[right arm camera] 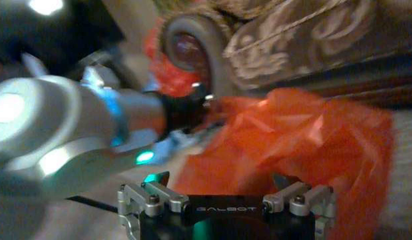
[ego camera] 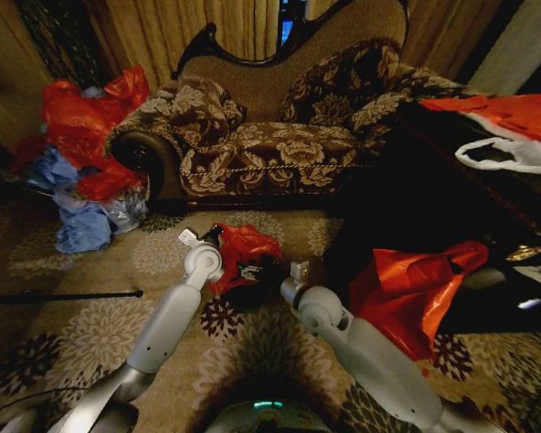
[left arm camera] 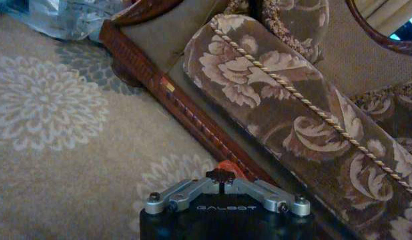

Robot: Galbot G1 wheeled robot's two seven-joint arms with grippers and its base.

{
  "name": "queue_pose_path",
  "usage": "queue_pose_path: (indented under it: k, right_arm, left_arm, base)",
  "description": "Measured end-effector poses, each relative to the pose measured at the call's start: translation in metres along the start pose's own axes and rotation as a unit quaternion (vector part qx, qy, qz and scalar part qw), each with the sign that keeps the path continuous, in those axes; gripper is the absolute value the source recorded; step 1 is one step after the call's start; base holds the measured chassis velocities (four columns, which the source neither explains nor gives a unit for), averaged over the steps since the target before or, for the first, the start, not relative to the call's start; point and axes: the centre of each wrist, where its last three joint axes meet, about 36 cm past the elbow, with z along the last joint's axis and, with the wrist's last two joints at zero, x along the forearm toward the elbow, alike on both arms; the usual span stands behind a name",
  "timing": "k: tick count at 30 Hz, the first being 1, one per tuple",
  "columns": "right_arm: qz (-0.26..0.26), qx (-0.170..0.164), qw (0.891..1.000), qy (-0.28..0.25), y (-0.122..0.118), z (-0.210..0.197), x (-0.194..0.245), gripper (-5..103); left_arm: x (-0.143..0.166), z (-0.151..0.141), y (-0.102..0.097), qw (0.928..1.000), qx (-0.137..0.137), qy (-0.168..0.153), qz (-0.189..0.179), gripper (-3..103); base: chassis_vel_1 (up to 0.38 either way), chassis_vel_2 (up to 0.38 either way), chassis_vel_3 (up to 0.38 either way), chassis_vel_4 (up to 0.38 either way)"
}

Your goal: Place a garbage bag over the trash bin.

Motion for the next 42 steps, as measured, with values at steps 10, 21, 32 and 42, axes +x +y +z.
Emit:
queue_pose_path:
  k: [10,21,32,42]
  right_arm:
    - [-0.009,0.026,1.0,-0.013,-0.008,-0.008,0.058,100]
    - [0.071,0.06,0.993,-0.072,-0.041,-0.06,0.037,83]
    - [0.094,0.02,0.995,-0.001,-0.081,-0.036,-0.06,39]
    - [0.1,0.023,0.994,0.022,-0.081,-0.008,-0.125,7]
  left_arm:
    - [0.0,-0.004,0.001,1.0,0.003,-0.006,-0.002,0]
    - [0.007,0.001,0.008,1.0,-0.003,-0.005,-0.005,0]
    - [0.007,0.003,0.009,0.9999,-0.003,-0.009,-0.011,0]
    - [0.004,0.0,0.012,0.9997,0.001,-0.015,-0.017,0]
  base:
    - [0.0,0.0,0.0,0.0]
    - [0.0,0.0,0.0,0.0]
    - [0.0,0.0,0.0,0.0]
    - [0.0,0.0,0.0,0.0]
